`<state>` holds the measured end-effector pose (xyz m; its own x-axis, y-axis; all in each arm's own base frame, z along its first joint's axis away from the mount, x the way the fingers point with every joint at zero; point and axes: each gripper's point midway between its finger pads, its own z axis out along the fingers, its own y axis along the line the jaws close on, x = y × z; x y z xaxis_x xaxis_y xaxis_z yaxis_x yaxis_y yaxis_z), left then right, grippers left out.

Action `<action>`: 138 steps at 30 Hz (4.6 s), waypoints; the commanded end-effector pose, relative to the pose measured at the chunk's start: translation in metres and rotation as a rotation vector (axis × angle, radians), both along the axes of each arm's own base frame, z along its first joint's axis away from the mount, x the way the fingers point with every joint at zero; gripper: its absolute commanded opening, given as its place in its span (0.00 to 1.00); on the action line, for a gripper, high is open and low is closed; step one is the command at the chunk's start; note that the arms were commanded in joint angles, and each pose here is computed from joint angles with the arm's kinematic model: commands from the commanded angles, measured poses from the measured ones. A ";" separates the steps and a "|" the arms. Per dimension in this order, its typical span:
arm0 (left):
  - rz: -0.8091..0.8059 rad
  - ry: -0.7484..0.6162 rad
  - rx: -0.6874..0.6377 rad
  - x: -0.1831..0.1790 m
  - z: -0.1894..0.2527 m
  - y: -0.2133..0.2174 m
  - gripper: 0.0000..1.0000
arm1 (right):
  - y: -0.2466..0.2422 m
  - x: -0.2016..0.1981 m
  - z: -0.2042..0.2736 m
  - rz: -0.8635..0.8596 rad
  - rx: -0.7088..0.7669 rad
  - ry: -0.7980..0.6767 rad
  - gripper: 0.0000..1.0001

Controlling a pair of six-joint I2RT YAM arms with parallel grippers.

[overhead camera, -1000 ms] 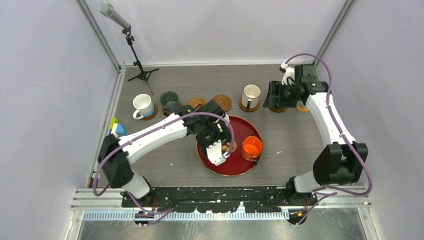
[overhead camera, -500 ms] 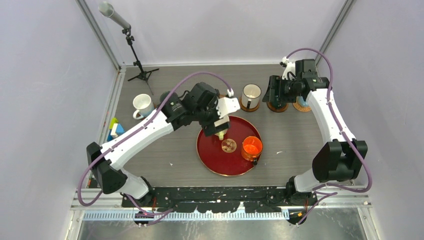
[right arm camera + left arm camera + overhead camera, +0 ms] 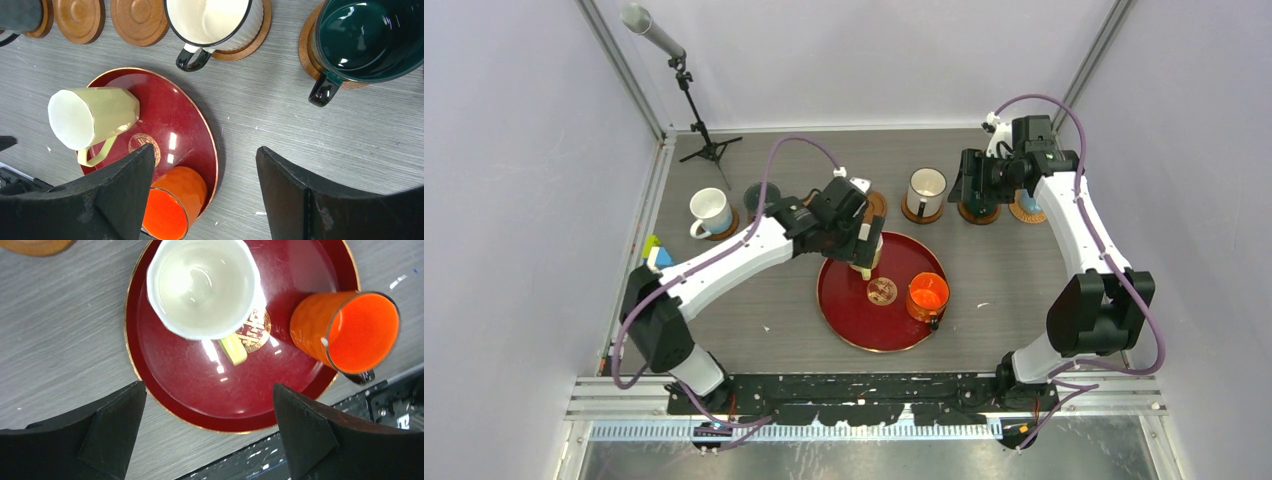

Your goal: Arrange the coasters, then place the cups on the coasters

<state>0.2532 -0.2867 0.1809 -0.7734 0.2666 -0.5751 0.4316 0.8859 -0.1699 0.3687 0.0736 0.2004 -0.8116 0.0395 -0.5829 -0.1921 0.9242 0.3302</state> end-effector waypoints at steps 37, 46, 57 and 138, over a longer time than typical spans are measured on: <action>0.196 -0.163 0.103 0.051 -0.045 0.003 0.00 | 0.000 0.005 0.010 -0.002 0.009 -0.032 0.78; 0.137 -0.371 0.039 0.078 0.010 0.021 0.00 | 0.003 0.003 0.011 0.006 0.028 -0.033 0.79; 0.162 -0.401 -0.002 0.128 0.031 0.064 0.00 | 0.011 0.003 0.015 0.039 0.063 -0.040 0.78; 0.237 -0.123 0.076 0.171 -0.068 0.100 0.30 | 0.007 0.015 0.005 0.025 0.047 -0.022 0.78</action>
